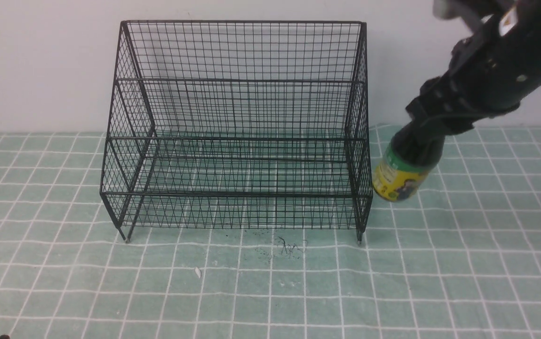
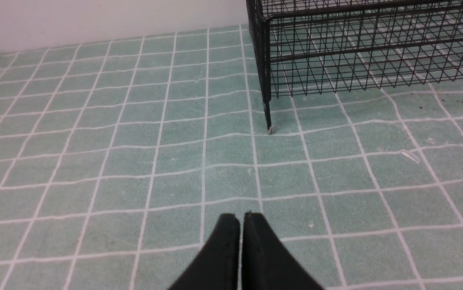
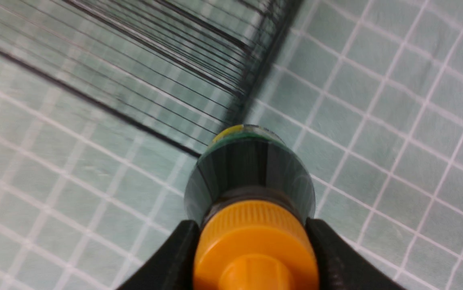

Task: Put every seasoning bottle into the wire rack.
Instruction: Use the right arm to put the condiment bottle back on the shelf

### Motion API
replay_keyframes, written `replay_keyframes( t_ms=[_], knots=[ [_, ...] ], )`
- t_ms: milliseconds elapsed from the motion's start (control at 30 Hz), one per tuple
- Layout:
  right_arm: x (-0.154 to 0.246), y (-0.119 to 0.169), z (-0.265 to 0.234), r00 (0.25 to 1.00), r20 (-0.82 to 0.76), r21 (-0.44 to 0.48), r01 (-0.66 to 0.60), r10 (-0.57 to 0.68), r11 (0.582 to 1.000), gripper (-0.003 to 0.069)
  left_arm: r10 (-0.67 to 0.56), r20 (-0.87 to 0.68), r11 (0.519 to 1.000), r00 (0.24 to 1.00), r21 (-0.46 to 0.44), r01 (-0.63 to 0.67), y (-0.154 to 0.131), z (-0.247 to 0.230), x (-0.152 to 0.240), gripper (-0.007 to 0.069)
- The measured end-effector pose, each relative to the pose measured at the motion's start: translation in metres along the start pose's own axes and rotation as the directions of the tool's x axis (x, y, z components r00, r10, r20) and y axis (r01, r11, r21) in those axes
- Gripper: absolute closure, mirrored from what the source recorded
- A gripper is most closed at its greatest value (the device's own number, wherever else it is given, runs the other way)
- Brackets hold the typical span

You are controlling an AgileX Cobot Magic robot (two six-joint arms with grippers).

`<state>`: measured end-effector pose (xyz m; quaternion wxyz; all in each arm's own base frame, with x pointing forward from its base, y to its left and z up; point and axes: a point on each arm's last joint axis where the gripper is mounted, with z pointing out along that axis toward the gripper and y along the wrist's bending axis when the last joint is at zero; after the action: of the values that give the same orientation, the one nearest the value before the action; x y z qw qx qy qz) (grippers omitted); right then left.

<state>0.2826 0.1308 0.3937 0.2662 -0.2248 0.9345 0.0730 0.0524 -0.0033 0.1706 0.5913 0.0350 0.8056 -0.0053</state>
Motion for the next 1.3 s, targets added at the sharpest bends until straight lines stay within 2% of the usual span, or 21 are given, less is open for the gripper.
replay_keyframes(
  t_ms=[133, 367, 567, 767, 867, 1100, 1300],
  knots=[
    [-0.004, 0.019, -0.028, 0.996, 0.078, -0.044, 0.051, -0.047, 0.998, 0.0358, 0.000, 0.000, 1.000, 1.000, 0.000, 0.000, 0.000, 0.000, 0.000, 0.0631],
    [-0.029, 0.033, -0.022, 0.989, 0.107, -0.069, 0.109, -0.101, 0.992, 0.0358, 0.000, 0.000, 1.000, 1.000, 0.000, 0.000, 0.000, 0.000, 0.000, 0.0631],
    [-0.061, 0.038, 0.018, 0.992, 0.088, -0.104, 0.099, -0.090, 0.990, 0.0358, 0.000, 0.000, 1.000, 1.000, 0.000, 0.000, 0.000, 0.000, 0.000, 0.0631],
    [-0.065, 0.046, 0.055, 0.998, 0.018, -0.189, 0.068, -0.066, 0.980, 0.0358, 0.000, 0.000, 1.000, 1.000, 0.000, 0.000, 0.000, 0.000, 0.000, 0.0631],
    [-0.065, 0.046, 0.069, 0.997, -0.008, -0.182, 0.071, -0.073, 0.981, 0.0358, 0.000, 0.000, 1.000, 1.000, 0.000, 0.000, 0.000, 0.000, 0.000, 0.0631],
    [-0.064, 0.038, 0.090, 0.993, -0.058, -0.091, 0.099, -0.104, 0.991, 0.0358, 0.000, 0.000, 1.000, 1.000, 0.000, 0.000, 0.000, 0.000, 0.000, 0.0631],
    [-0.062, 0.038, 0.118, 0.987, -0.119, -0.092, 0.097, -0.107, 0.991, 0.0358, 0.000, 0.000, 1.000, 1.000, 0.000, 0.000, 0.000, 0.000, 0.000, 0.0631]
  ],
)
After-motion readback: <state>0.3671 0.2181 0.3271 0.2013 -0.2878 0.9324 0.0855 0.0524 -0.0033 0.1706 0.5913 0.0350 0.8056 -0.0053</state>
